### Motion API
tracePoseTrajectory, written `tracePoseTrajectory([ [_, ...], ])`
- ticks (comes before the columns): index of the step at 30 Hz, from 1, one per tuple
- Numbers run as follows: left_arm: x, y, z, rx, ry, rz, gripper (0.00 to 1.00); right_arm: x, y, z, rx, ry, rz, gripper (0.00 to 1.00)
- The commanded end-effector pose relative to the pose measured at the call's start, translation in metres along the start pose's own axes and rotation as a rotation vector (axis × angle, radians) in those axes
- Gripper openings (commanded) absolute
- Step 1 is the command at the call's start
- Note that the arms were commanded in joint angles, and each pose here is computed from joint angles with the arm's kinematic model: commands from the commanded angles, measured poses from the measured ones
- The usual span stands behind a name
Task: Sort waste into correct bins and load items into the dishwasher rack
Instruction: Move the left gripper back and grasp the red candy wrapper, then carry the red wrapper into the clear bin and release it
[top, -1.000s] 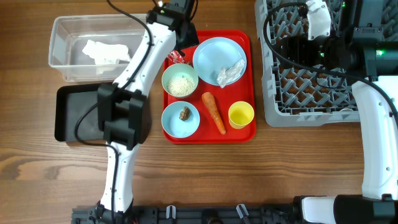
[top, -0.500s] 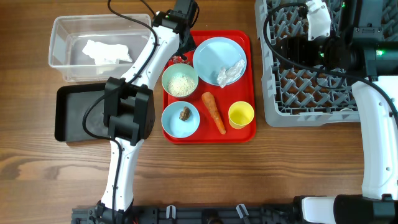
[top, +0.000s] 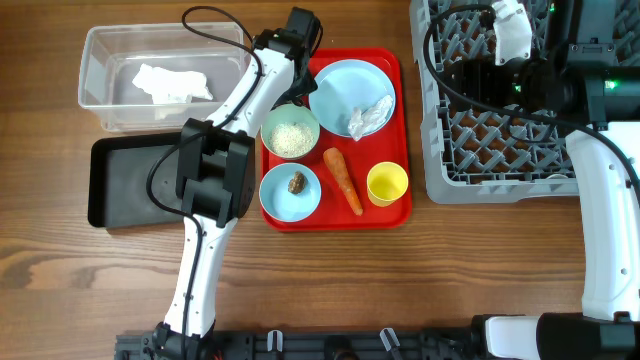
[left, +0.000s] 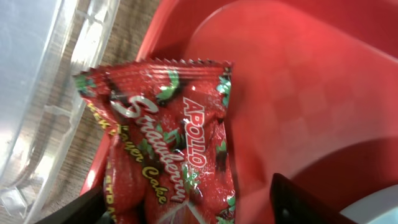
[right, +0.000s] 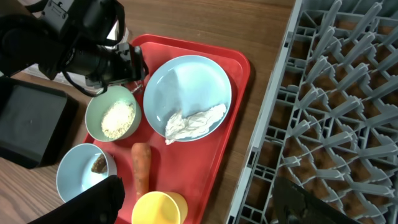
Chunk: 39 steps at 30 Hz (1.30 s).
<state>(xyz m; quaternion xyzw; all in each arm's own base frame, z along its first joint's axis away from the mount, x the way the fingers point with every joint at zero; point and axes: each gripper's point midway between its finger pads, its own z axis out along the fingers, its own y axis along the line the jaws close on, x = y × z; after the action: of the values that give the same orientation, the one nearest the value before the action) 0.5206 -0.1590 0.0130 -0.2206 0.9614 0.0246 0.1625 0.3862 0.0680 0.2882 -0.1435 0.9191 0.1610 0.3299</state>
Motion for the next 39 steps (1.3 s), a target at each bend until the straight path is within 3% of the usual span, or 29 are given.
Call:
tracePoseTrajectory([
  [1, -0.004, 0.006, 0.008, -0.024, -0.017, -0.024, 0.56, 0.000, -0.004, 0.003, 0.007, 0.008, -0.007, 0.80],
  [4, -0.005, 0.006, 0.008, -0.021, -0.020, -0.024, 0.37, 0.000, -0.004, 0.003, 0.007, 0.010, -0.006, 0.80],
  [13, -0.006, 0.005, 0.008, -0.018, -0.024, -0.025, 0.04, 0.000, -0.004, 0.003, 0.007, 0.011, -0.005, 0.79],
  [23, -0.026, -0.003, -0.012, 0.021, -0.099, 0.060, 0.04, 0.000, -0.004, 0.003, 0.007, 0.010, -0.007, 0.80],
  [39, -0.069, -0.006, -0.130, 0.155, -0.265, 0.028, 0.04, -0.001, -0.004, 0.003, 0.008, 0.007, -0.008, 0.80],
])
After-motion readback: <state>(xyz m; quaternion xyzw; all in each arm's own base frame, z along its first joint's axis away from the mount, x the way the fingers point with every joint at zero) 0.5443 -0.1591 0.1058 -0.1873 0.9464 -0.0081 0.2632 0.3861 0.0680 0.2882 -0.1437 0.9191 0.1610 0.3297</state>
